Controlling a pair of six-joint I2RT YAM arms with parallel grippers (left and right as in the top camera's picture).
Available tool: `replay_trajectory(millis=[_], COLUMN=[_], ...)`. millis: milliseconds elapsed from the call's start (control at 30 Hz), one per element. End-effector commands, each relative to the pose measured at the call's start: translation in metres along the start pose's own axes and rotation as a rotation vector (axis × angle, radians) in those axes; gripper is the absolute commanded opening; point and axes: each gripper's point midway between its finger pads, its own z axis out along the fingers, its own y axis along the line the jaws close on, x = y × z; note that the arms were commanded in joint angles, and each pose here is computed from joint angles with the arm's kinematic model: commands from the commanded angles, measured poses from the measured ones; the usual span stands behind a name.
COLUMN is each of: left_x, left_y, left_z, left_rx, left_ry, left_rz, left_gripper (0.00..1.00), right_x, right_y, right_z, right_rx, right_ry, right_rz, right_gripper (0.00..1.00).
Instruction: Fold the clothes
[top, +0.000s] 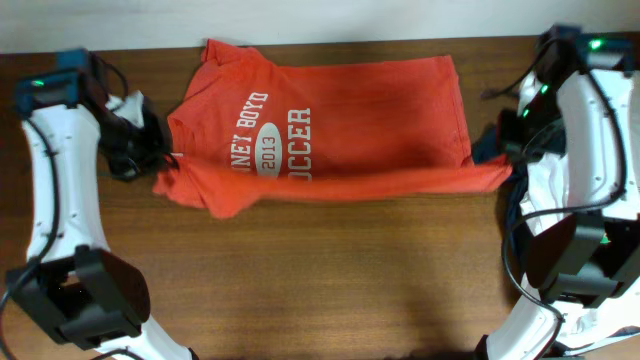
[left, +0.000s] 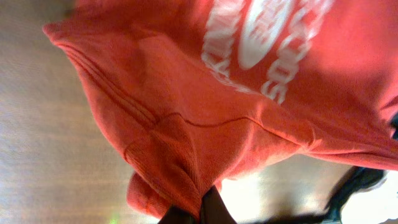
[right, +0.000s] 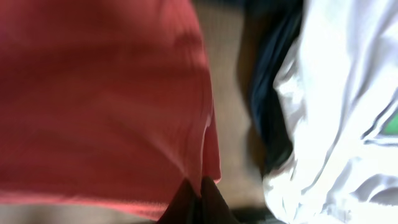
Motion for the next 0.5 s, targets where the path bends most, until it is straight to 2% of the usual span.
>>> replay_trajectory(millis=[0, 67, 133, 267, 367, 467], left_x=[0.052, 0.095, 0.11, 0.12, 0.131, 0.151], left_y=[0.032, 0.06, 0.075, 0.088, 0.101, 0.102], left_z=[0.058, 0.091, 0.094, 0.067, 0.031, 0.011], left_rx=[-0.051, -0.127, -0.172, -0.153, -0.125, -0.118], left_ry=[0.23, 0.374, 0.399, 0.3, 0.124, 0.058], left_rz=[-0.058, -0.1, -0.117, -0.178, -0.249, -0.28], left_gripper=[0.0, 0.01, 0.01, 0.0, 0.0, 0.01], right_x=[0.036, 0.063, 0.081, 0.105, 0.118, 0.132], right_y=[-0.012, -0.015, -0.017, -0.02, -0.027, -0.031], right_z=[0.05, 0.086, 0.097, 0.094, 0.069, 0.037], right_rx=[0.044, 0.056, 0.059, 0.059, 0.087, 0.085], right_ry=[0.178, 0.28, 0.296, 0.243, 0.134, 0.003], right_rz=[0.008, 0.015, 0.024, 0.07, 0.121, 0.168], right_gripper=[0.04, 0.04, 0.04, 0.04, 0.04, 0.04])
